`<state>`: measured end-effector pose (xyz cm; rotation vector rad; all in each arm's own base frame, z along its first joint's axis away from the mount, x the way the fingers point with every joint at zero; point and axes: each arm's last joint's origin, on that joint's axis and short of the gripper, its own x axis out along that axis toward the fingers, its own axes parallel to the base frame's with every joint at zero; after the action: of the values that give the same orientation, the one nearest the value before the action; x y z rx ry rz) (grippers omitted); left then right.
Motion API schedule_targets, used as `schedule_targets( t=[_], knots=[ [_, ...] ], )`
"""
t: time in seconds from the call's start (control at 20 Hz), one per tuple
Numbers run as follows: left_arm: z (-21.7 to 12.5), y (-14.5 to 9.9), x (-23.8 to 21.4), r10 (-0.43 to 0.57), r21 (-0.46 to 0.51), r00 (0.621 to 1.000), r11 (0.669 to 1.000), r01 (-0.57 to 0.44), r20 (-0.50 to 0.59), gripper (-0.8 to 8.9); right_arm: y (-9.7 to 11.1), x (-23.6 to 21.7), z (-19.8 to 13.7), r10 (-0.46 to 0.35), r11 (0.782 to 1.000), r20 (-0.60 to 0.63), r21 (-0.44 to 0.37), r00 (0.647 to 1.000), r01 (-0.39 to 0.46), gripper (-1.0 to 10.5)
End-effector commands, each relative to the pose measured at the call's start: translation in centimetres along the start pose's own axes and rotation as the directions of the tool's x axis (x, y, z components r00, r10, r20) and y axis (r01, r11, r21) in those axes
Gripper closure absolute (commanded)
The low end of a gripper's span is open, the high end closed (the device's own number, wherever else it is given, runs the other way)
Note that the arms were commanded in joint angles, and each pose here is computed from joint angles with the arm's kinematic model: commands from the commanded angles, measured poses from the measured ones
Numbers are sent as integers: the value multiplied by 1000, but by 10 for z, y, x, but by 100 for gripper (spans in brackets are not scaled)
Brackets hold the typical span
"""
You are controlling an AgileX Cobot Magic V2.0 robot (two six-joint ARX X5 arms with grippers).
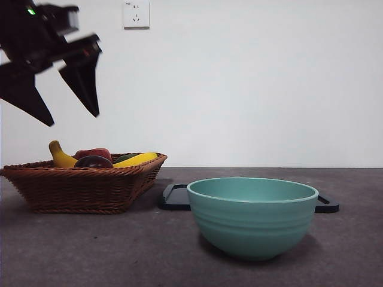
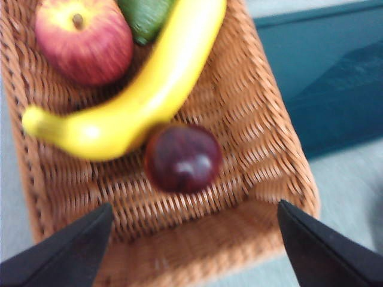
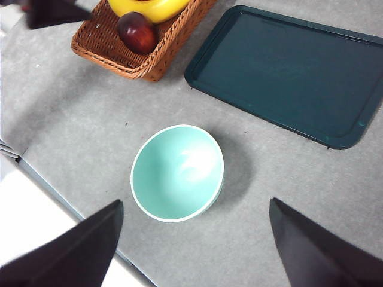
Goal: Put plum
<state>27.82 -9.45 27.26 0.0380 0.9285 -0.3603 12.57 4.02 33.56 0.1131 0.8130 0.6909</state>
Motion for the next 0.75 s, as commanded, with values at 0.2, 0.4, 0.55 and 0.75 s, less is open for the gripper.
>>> schedule_targets(
  t=[0.2,0.4,0.55,0.75],
  knots=[
    [16,1,41,3,17,999,1000,-3,-50,378,2,-3,4,3,1000,13,-13,1000,-3,557],
    [14,4,64,5,21,997,1000,-4,-83,378,2,-3,4,3,1000,13,-13,1000,-3,557],
    [11,4,77,4,22,994,1000,-2,-108,378,2,-2,4,3,1000,13,-14,1000,-3,557],
    [9,3,89,2,25,992,1000,1,-123,383,2,-2,4,3,1000,13,-14,1000,-3,557]
  ],
)
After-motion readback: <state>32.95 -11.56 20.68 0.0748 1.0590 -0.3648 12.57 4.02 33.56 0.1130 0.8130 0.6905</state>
